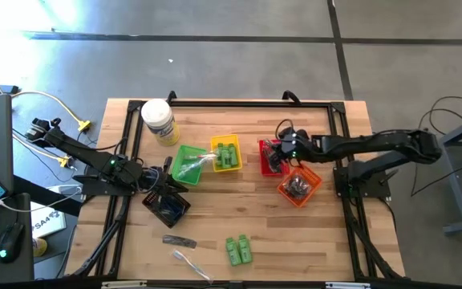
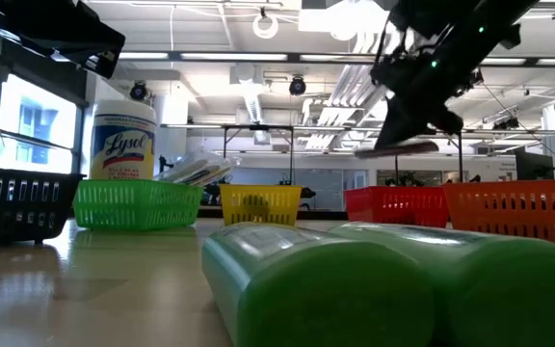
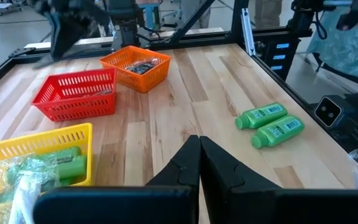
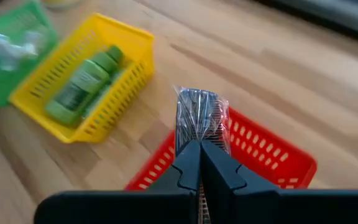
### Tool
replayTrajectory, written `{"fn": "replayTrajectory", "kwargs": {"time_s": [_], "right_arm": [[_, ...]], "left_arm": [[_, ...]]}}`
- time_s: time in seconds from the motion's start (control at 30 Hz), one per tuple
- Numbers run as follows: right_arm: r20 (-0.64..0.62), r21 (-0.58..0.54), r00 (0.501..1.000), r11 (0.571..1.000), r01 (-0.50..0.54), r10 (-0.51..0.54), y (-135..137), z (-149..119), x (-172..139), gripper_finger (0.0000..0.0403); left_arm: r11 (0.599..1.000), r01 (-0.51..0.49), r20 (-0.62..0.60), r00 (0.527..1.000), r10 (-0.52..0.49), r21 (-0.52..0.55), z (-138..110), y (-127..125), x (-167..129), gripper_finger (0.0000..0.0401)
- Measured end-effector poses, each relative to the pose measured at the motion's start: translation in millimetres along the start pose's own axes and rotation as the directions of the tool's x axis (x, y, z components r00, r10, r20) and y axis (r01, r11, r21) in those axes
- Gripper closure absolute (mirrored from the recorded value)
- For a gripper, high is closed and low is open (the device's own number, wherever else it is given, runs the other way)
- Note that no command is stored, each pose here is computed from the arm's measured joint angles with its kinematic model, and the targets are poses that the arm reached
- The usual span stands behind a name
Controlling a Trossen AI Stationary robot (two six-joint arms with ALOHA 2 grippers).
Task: Pick & Place Travel size toiletries
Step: Put the top black comb into the red basket
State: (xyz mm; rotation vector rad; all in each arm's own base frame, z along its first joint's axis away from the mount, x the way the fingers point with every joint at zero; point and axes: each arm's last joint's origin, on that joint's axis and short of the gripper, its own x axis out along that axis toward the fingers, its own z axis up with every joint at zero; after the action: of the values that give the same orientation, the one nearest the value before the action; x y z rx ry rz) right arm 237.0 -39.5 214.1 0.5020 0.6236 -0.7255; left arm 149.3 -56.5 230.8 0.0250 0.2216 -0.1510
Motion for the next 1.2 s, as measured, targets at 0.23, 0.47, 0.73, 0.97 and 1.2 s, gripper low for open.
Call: {"fn": "replayTrajectory", "kwargs": {"time_s": [0.23, 0.47, 0.73, 0.97, 1.2], "right_arm": [[-0.14, 0.027, 0.989, 0.998, 0.05, -0.046, -5, -12, 31, 0.04], [-0.168, 0.012, 0.983, 0.997, 0.076, -0.073, -3, -21, 54, 0.04], [-0.192, -0.017, 0.977, 0.996, 0.092, -0.093, -3, -27, 62, 0.0399], [-0.188, -0.023, 0.978, 0.996, 0.09, -0.093, -1, -28, 62, 0.0358], [-0.185, -0.034, 0.979, 0.996, 0.082, -0.087, -1, -27, 61, 0.0273]], "left_arm": [[1.0, 0.0, -0.002, 1.0, 0.0, 0.0, 0, 0, 0, 0.0401], [1.0, -0.001, -0.022, 1.0, 0.001, 0.006, -2, 0, 0, 0.0401], [1.0, -0.001, -0.025, 1.0, 0.001, 0.006, -2, 0, 0, 0.0401], [1.0, -0.001, -0.026, 1.0, 0.001, 0.006, -3, 0, 0, 0.0401], [1.0, -0.001, -0.026, 1.0, 0.001, 0.006, -3, 0, 0, 0.0401]]}}
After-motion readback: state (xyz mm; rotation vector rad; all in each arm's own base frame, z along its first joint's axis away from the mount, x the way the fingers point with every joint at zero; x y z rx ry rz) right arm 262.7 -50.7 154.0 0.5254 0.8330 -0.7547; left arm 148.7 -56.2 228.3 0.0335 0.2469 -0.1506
